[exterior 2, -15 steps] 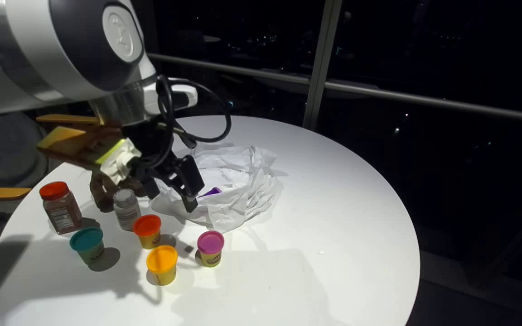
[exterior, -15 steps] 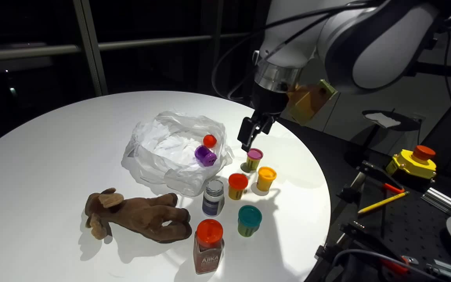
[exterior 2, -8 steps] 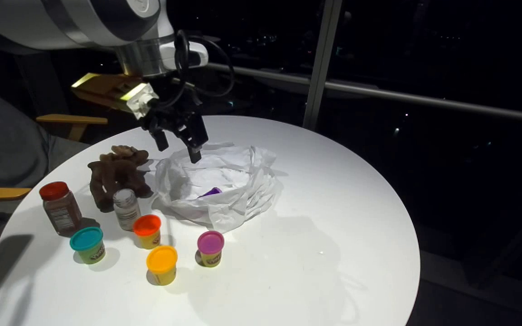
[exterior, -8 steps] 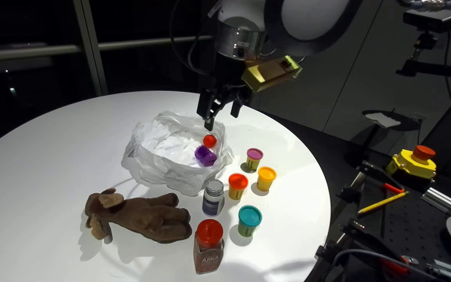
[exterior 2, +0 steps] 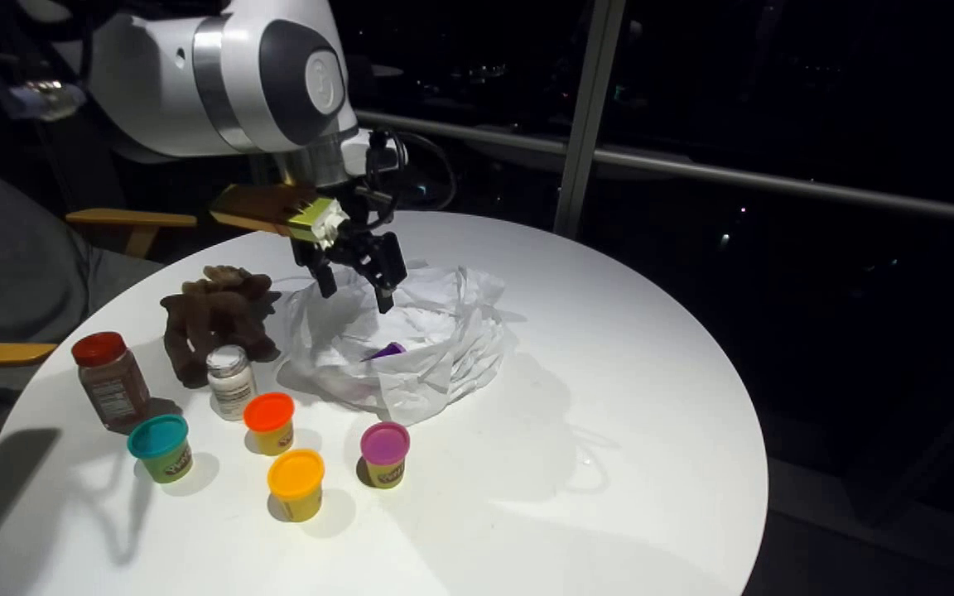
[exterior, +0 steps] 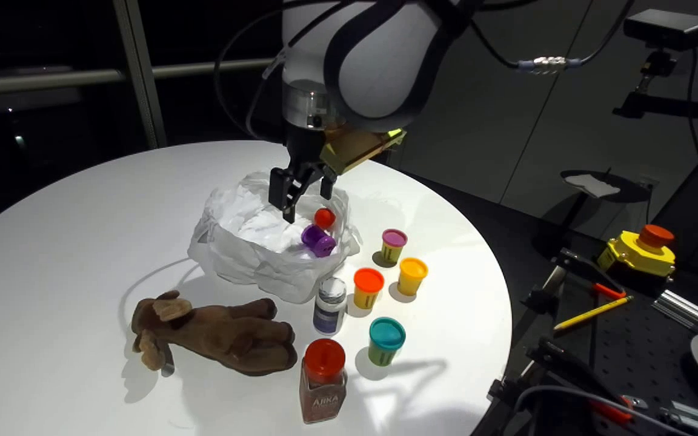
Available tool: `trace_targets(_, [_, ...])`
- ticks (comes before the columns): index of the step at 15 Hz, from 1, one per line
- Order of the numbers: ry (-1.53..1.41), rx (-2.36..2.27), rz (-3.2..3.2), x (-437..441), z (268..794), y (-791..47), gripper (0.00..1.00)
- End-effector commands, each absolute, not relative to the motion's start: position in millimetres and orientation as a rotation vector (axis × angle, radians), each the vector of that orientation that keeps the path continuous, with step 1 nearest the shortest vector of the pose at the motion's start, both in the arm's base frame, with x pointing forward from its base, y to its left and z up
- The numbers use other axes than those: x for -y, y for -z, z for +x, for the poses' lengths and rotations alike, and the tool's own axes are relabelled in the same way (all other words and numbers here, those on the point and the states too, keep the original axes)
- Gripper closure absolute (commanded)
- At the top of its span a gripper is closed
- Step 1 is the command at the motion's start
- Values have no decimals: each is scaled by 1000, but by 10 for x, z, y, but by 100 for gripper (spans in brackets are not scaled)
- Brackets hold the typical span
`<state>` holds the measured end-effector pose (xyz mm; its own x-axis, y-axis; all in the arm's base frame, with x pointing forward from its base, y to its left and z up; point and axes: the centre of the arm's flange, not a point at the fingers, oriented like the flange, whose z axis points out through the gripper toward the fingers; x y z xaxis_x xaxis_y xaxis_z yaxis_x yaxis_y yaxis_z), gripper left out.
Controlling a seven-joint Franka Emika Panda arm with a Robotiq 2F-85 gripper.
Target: Take everything out of the plastic bag
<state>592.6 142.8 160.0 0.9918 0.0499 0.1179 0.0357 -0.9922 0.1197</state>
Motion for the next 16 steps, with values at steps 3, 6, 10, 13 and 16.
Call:
trace_targets(3, [-94, -70, 3016, -1474, 6128, -1199, 0])
trace_targets(6, [-63, -38, 3010, -1433, 6056, -1071, 0])
trace_targets(10, [-14, -1, 2995, -1382, 5968, -947, 0])
trace_targets(13, [13, 24, 2983, -1329, 5961, -843, 0])
trace_targets(16, [53, 63, 2972, -1263, 5955, -746, 0])
